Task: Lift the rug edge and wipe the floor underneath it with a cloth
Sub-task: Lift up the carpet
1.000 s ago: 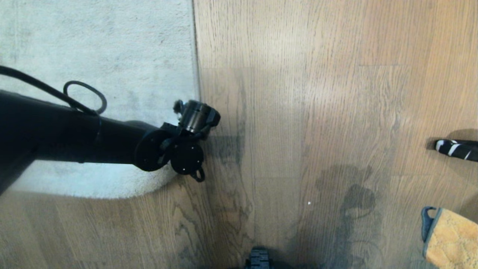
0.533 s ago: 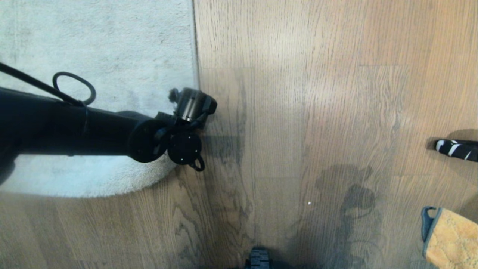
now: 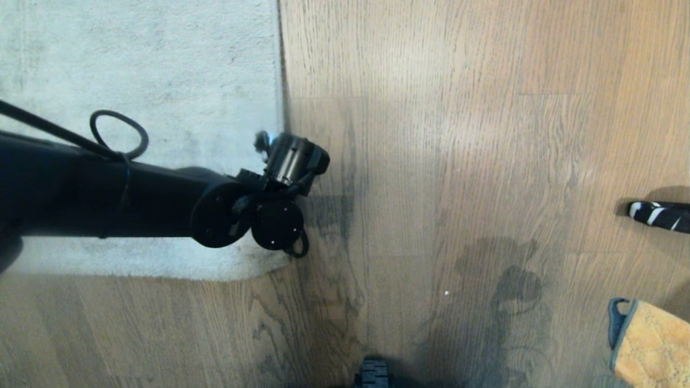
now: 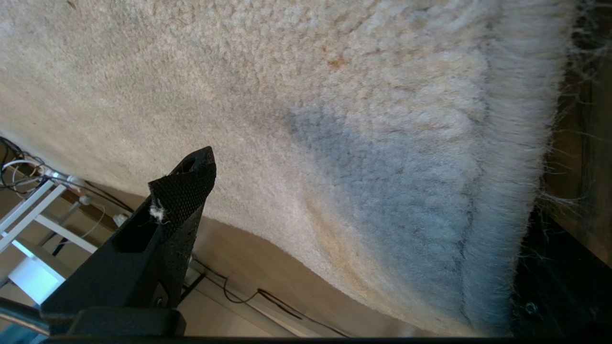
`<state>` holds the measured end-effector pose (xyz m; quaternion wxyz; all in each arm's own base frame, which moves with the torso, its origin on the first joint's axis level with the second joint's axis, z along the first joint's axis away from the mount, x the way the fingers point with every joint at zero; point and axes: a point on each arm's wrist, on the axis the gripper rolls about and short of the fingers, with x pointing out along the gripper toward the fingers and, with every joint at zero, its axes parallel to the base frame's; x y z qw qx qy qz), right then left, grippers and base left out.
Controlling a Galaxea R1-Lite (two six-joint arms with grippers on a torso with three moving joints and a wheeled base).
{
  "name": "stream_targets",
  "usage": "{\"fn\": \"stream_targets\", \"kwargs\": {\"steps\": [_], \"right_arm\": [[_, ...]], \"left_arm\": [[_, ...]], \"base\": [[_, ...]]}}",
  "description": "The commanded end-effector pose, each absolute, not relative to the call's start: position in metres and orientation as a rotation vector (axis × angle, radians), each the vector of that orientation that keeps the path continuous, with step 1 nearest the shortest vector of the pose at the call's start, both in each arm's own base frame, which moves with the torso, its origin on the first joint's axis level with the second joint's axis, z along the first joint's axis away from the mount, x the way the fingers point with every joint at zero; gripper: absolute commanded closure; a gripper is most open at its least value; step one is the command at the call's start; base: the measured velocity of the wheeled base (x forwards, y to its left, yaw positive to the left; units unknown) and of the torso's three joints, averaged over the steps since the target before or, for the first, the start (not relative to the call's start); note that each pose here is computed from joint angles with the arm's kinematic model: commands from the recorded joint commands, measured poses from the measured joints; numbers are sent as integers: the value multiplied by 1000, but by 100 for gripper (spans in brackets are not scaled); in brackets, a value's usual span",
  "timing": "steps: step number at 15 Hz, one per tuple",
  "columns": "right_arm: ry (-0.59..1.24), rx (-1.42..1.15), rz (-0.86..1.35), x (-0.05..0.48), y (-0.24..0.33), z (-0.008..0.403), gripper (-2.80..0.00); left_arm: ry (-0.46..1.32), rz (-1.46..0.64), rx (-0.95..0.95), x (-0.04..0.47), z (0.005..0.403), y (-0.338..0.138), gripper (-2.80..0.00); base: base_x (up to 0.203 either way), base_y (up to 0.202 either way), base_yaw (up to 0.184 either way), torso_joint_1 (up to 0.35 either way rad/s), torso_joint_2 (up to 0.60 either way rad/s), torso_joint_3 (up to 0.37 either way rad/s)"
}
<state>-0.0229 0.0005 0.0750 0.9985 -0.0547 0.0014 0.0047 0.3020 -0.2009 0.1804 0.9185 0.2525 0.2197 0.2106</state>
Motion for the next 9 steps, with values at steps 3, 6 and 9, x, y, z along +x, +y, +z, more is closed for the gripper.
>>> {"fn": "stream_targets", "kwargs": {"steps": [3,6,9], "right_arm": [[4,-110,9,-23,0,75,0],[4,-110,9,-23,0,75,0],[4,-110,9,-23,0,75,0]], "left_arm": [[499,428,576,294,161,-197,-280],[531,397,625,283,144,-201,-280],[546,380,658,279,133,-207,-280]], "base": [[0,0,0,0,0,0],[0,0,0,0,0,0],[0,0,0,0,0,0]]}}
